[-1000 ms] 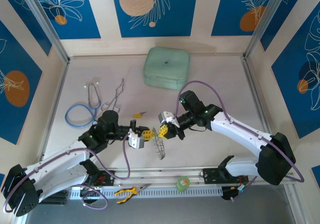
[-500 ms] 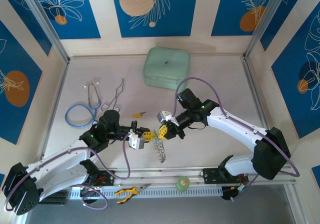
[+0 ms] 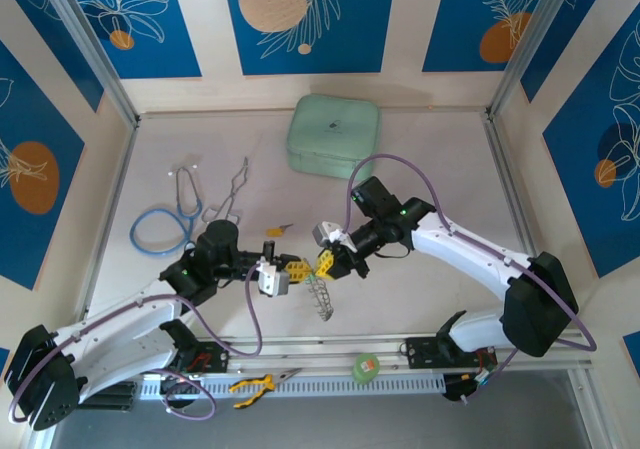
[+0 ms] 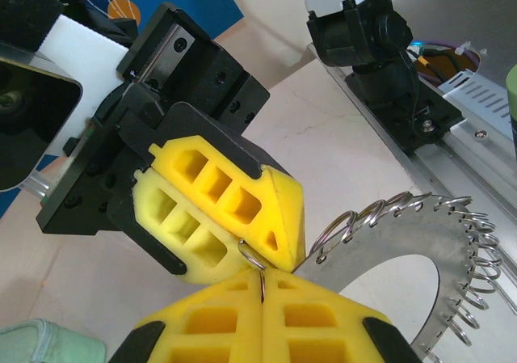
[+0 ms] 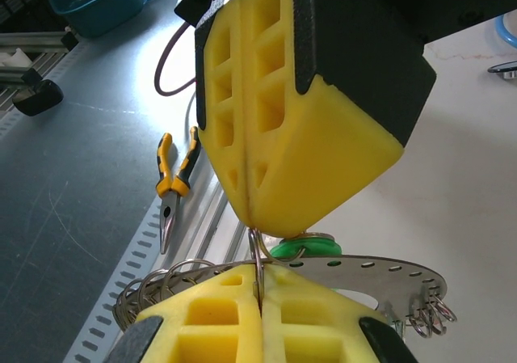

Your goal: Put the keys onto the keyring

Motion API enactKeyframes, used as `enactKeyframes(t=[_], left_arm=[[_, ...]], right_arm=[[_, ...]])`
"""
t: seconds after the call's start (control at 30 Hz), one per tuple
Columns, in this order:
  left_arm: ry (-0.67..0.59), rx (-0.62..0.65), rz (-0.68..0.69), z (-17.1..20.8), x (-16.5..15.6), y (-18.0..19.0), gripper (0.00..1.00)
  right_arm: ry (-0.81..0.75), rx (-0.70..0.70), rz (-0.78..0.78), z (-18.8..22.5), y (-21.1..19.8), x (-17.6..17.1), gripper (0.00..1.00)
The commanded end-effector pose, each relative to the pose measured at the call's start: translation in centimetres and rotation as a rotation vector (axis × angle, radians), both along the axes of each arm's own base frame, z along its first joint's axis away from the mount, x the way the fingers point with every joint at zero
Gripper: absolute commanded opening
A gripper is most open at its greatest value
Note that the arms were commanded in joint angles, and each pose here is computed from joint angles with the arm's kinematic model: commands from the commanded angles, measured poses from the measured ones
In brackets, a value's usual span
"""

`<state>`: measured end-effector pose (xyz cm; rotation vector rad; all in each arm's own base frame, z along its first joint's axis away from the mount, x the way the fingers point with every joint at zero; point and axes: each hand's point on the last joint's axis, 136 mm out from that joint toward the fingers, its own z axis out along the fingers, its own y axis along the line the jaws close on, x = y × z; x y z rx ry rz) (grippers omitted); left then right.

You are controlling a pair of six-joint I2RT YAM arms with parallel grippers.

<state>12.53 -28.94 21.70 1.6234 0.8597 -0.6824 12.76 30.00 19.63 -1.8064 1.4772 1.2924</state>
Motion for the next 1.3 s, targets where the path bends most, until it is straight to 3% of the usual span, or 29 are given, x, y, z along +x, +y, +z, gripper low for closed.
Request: enactKeyframes(t=[0.0, 0.7, 1.27], left_arm=[[0.019, -0.042, -0.123, 0.8, -2.3, -0.2, 0.00], [0.072, 0.017, -0.188, -0.2, -3.6, 0.1, 0.00], [0.011, 0.049, -0.152, -1.3, -3.0, 0.4, 0.00]], right_arm=[[-0.049, 0.041, -0.003, 1.4, 0.9, 1.2, 0.00], [-0.074, 0.046, -0.014, 2.0, 0.8, 1.8, 0.00], [-0.193, 0.045, -0.033, 2.0, 0.7, 2.2, 0.00]])
